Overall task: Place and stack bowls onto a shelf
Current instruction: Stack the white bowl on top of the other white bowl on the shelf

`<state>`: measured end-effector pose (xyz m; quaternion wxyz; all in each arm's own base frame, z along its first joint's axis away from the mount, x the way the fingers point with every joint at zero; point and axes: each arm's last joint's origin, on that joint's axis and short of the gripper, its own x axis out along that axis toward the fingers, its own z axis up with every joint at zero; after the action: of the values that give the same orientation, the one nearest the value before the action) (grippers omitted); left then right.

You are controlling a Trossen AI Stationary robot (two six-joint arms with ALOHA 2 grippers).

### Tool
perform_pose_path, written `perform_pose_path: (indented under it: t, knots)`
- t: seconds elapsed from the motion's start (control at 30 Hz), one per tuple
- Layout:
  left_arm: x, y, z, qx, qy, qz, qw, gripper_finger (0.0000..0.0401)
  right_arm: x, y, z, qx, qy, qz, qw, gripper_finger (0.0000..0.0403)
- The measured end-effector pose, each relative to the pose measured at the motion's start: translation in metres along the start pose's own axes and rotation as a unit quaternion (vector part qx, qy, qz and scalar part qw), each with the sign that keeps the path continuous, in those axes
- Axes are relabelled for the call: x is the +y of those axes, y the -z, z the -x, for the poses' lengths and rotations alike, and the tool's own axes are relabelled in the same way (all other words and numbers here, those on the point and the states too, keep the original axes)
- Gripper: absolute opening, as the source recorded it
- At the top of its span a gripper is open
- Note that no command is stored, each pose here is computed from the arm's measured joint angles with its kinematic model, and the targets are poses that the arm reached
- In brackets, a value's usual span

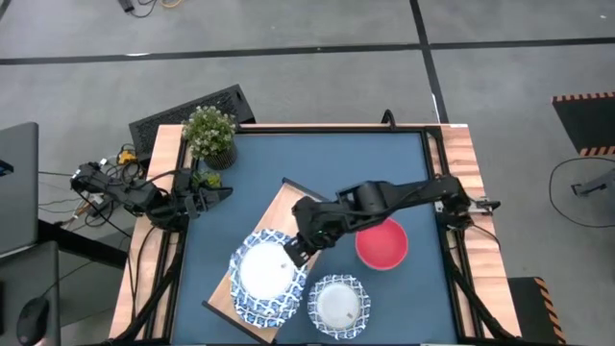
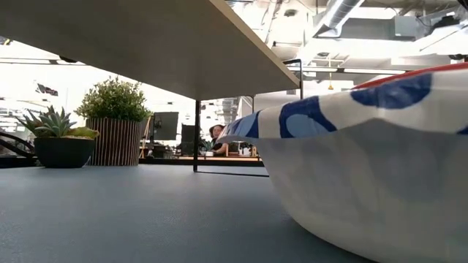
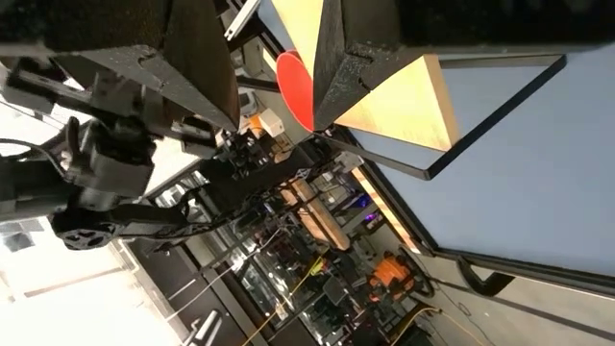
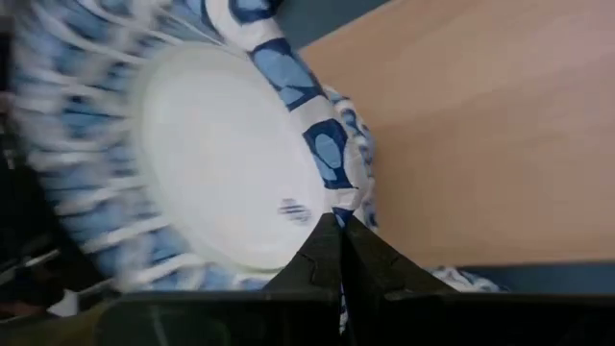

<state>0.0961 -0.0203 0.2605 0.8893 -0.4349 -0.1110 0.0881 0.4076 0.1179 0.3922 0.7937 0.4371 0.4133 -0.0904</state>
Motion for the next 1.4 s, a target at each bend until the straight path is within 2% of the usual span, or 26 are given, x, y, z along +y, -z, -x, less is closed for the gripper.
perform_pose_path:
  t: [0.17,0.47,0.7,1.03,1.27,1.4]
  knots:
    - [0.0,0.0,0.0,0.0,0.0,0.0,1.0,0.0121,-0.001,0.004,-0.021,0.022,0.013,-0.001,1.0,0.0019]
    - [0.0,0.0,0.0,0.0,0.0,0.0,1.0,0.0121,-0.003,0.007,-0.022,0.041,0.018,-0.006,0.999,0.0019]
    - [0.0,0.0,0.0,-0.001,-0.001,0.0,1.0,0.0121,-0.003,0.005,-0.021,0.041,0.017,-0.006,0.999,0.0057]
    - [0.0,0.0,0.0,0.004,0.004,-0.007,1.0,0.0121,0.0,0.007,-0.021,0.074,-0.017,0.035,0.997,0.0072]
    - [0.0,0.0,0.0,0.005,0.004,-0.015,1.0,0.0121,0.006,-0.004,-0.02,0.073,-0.078,0.047,0.993,0.0117]
    - [0.0,0.0,0.0,0.005,0.004,-0.015,1.0,0.0121,0.002,-0.013,-0.019,0.085,-0.087,0.039,0.992,0.0145]
